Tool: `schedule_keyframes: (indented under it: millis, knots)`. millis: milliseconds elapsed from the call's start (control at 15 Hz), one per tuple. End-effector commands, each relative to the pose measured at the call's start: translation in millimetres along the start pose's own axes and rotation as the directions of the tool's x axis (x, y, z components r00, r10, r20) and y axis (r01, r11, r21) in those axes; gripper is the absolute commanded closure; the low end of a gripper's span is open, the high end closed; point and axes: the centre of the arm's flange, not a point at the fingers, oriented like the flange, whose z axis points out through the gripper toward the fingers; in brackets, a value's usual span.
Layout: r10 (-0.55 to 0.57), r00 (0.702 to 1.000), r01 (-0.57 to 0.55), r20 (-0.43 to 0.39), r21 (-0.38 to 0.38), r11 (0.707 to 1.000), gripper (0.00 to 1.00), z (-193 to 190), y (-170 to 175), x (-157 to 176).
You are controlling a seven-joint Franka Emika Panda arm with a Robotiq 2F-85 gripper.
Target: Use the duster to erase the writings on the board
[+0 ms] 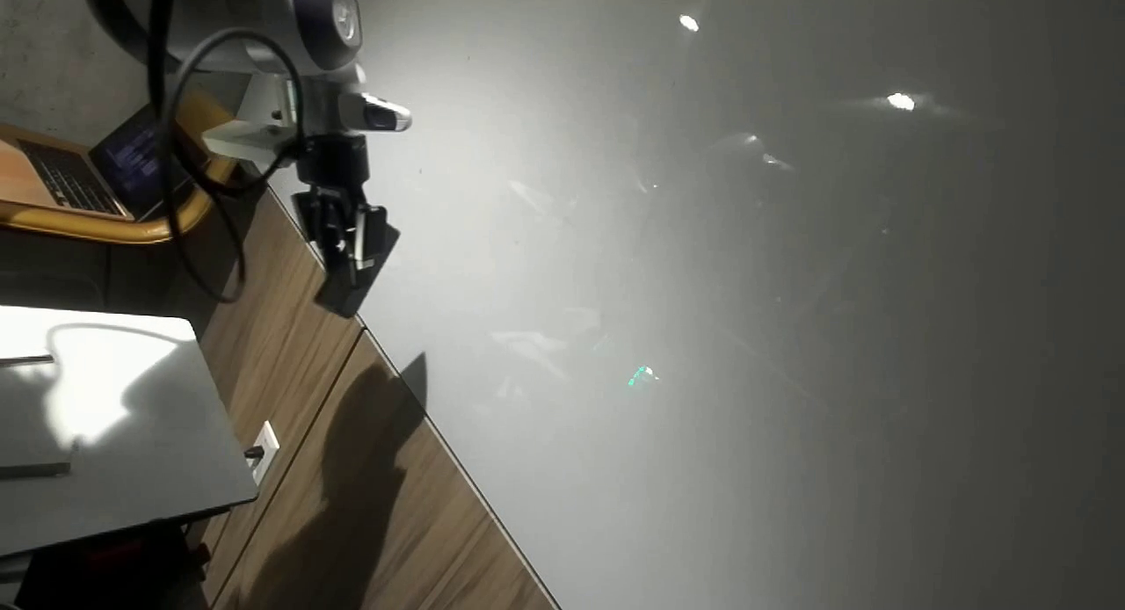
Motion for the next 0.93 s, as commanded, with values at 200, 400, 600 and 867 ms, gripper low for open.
schedule_keyframes:
  millis: [200, 400, 600, 867]
  knots:
    - [-0.157, 0.948, 0.151, 0.276, 0.044, 0.988, 0.70, -34, -47, -68]
    - [-0.188, 0.907, 0.167, 0.377, 0.089, 0.982, 0.70, -34, -59, -70]
    - [-0.193, 0.873, 0.150, 0.447, 0.130, 0.980, 0.70, -17, -51, -75]
    - [-0.179, 0.863, 0.112, 0.473, 0.167, 0.980, 0.70, 12, -23, -67]
